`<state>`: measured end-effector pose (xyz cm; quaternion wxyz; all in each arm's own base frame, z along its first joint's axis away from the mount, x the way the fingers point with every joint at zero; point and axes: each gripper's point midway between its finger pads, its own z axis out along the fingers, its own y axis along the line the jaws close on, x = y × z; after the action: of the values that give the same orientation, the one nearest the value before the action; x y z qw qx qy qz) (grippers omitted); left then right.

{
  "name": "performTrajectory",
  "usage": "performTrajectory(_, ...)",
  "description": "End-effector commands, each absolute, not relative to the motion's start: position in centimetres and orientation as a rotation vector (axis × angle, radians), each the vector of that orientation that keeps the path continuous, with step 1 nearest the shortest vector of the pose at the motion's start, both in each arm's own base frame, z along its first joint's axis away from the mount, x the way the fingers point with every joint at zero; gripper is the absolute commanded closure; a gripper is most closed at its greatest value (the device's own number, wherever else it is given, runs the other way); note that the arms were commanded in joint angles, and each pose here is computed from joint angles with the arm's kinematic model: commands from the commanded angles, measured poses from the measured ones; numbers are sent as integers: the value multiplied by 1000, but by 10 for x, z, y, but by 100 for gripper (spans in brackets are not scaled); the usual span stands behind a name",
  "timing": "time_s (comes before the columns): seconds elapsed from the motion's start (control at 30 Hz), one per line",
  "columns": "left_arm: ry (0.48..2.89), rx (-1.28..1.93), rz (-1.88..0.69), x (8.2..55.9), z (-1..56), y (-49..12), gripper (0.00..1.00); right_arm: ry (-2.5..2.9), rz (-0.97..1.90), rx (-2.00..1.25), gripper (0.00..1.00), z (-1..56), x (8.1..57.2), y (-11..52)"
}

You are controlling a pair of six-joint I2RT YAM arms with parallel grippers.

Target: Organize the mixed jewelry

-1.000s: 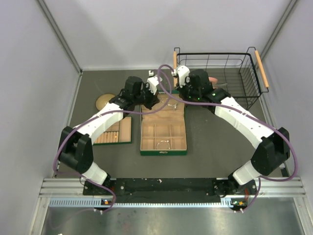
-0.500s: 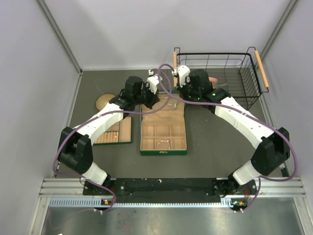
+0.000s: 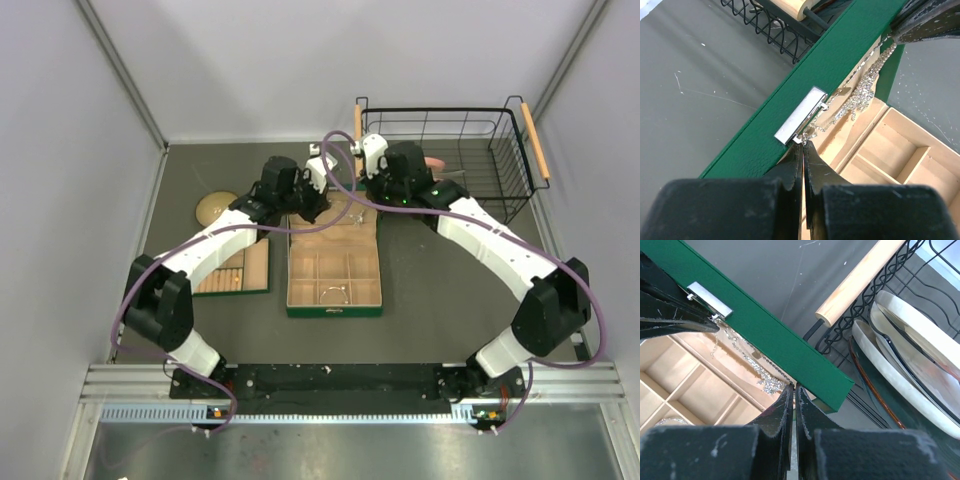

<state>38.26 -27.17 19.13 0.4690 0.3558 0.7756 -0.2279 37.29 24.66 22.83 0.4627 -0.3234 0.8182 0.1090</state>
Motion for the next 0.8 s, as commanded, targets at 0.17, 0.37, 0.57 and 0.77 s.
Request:
performTrajectory(0.17, 1842, 851, -553, 393, 210, -278, 100, 1979, 277, -776, 100, 231, 380, 255)
performTrajectory(0.37, 1837, 857, -552, 389, 211, -276, 100, 1982, 281, -780, 95, 229, 375, 253)
performTrajectory(0.57, 1841, 865, -544, 387, 210, -274, 100, 1991, 287, -787, 85, 227, 369, 252)
performTrajectory(0.77, 1840, 877, -541, 380, 208, -270, 99, 1982, 291, -812, 74, 232, 357, 250)
